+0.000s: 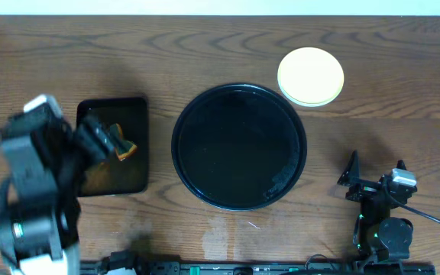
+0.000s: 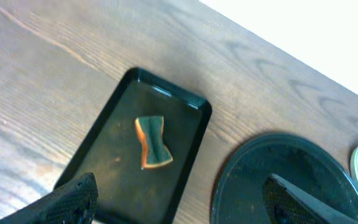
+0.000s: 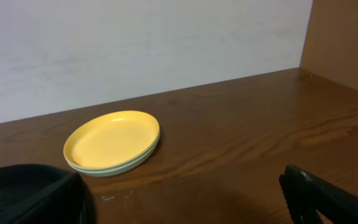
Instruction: Clean dirty plates on tray and stack at the side
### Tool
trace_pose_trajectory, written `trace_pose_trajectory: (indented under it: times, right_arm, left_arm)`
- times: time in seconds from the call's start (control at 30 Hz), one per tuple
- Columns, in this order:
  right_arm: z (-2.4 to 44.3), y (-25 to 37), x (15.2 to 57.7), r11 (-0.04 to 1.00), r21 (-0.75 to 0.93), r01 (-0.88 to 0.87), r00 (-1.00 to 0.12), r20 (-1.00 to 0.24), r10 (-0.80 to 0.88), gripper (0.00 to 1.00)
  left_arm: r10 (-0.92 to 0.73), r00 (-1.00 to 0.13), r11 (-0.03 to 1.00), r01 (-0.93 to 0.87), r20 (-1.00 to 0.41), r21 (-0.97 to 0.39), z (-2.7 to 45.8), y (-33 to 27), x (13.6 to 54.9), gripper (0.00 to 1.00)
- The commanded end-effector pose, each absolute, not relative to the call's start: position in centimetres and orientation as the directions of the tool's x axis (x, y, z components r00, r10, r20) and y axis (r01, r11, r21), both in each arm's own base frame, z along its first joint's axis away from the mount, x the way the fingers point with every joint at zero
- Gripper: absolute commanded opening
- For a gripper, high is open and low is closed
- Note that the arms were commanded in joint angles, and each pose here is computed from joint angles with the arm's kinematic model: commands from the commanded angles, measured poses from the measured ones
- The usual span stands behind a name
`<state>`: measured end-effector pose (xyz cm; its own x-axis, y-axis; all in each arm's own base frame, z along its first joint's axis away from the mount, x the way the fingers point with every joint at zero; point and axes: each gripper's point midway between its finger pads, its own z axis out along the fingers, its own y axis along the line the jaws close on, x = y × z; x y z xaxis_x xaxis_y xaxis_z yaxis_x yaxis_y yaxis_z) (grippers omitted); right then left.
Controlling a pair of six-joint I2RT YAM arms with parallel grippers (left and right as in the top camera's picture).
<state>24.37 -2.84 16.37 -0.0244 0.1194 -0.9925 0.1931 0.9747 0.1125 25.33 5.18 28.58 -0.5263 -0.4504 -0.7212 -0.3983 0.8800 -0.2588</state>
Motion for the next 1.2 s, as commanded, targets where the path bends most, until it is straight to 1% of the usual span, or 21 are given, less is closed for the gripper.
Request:
trace_pose_trajectory:
  times: [0.0, 0.23, 0.47, 0.7, 0.83, 0.93, 1.1, 1.17]
  right_arm:
    - [16.3, -3.1, 24.3, 0.973, 0.102, 0.208, -0.024, -0.994, 0.11, 0.99]
    - [16.3, -3.1, 24.3, 0.973, 0.102, 0.208, -0.024, -0.994, 0.11, 0.99]
    - [16.3, -3.1, 24.3, 0.973, 0.103, 0.207, -0.025, -0.994, 0.11, 0.99]
    - [16.3, -3.1, 24.3, 0.973, 0.102, 0.208, -0.025, -0.994, 0.11, 0.99]
    - [16.3, -3.1, 24.3, 0.973, 0.102, 0.208, -0.024, -0.994, 0.11, 0.99]
    - [16.3, -3.1, 24.3, 0.973, 0.103, 0.208, -0.024, -0.994, 0.11, 0.99]
    - [16.3, -3.1, 24.3, 0.973, 0.102, 0.208, -0.025, -0.994, 0.11, 0.99]
    - [16.3, -3.1, 24.3, 0.973, 0.102, 0.207, -0.025, -0.994, 0.11, 0.99]
  left_arm:
    - [-0.389, -0.543, 0.905, -0.375, -0.744, -0.2, 26.2, 5.4, 24.6, 0.86]
    - [-0.203, -0.457, 0.966, -0.239, -0.866, -0.1, 22.6, 4.4, 24.2, 0.86]
    - [-0.164, -0.315, 0.972, -0.213, -0.935, -0.099, 19.9, 4.1, 23.2, 0.86]
    - [-0.127, -0.19, 0.977, -0.192, -0.973, -0.09, 18.8, 3.9, 22.5, 0.86]
    - [-0.087, -0.148, 0.982, -0.182, -0.985, -0.059, 18.1, 3.8, 22.4, 0.86]
    - [-0.076, -0.137, 0.983, -0.175, -0.988, -0.051, 17.7, 3.8, 22.8, 0.86]
    - [0.014, -0.117, 0.992, -0.124, -0.993, 0.028, 16.9, 2.9, 23.6, 0.86]
    - [0.024, -0.101, 0.993, -0.113, -0.995, 0.036, 16.8, 2.7, 23.9, 0.86]
